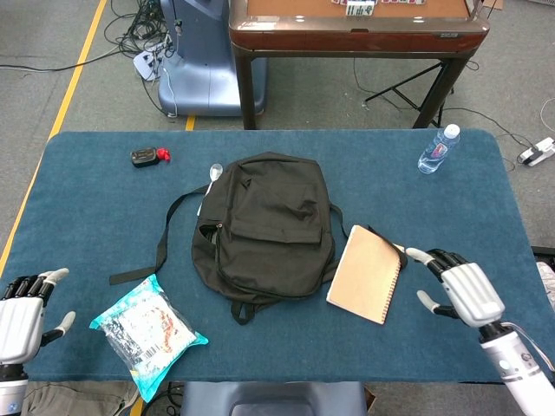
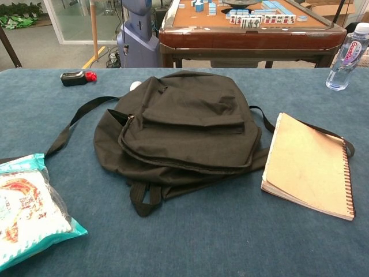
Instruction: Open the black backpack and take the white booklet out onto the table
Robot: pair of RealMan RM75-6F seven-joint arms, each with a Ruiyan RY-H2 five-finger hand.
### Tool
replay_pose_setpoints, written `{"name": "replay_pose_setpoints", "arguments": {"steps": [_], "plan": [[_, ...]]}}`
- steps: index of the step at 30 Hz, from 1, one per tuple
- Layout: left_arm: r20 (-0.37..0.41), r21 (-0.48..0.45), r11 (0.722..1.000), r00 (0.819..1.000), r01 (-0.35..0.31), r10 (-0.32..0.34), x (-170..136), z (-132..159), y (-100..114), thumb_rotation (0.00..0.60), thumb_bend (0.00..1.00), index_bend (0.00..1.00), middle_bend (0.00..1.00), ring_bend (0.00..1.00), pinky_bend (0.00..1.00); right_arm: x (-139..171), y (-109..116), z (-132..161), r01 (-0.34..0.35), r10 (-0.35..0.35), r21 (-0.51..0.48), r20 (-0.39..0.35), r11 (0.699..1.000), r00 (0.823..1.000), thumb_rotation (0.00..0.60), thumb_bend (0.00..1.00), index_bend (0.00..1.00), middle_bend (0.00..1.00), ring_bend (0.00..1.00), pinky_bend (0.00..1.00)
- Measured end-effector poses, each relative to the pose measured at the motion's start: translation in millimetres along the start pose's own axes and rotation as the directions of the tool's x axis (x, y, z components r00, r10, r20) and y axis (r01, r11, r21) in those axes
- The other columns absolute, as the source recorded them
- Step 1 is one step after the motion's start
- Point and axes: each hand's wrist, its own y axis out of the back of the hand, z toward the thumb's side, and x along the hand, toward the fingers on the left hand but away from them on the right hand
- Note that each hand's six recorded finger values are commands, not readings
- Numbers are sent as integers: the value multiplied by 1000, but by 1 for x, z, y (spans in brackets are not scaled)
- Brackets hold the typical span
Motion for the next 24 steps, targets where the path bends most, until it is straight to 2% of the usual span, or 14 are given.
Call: {"name": "replay_pose_setpoints", "arguments": {"steps": [4,10,19,24], "plan": [[-2,3,1000,1000,1,-1,-2,-1,1,600,240,283,290,265,196,-26,-11,22,-64,64,14,-77,998,995,600,238,163,281,207,302],[-7,4,1000,1000,3,-3,-4,-1,2,600,241,283,291,265,196,-67,-29,69,-123,130,45,-194,991,972,600,170,160,254,181,300],[-11,12,1000,1000,10,-10,-5,-3,1,600,240,283,291,265,196,-112,-60,122,-177,182,42,-246,983,952,600,47,67,149,91,224],[-12,10,1000,1000,12,-12,-5,-3,1,600,241,283,290,265,196,-127,-77,151,-202,207,48,-280,978,937,600,33,53,135,82,220]]}}
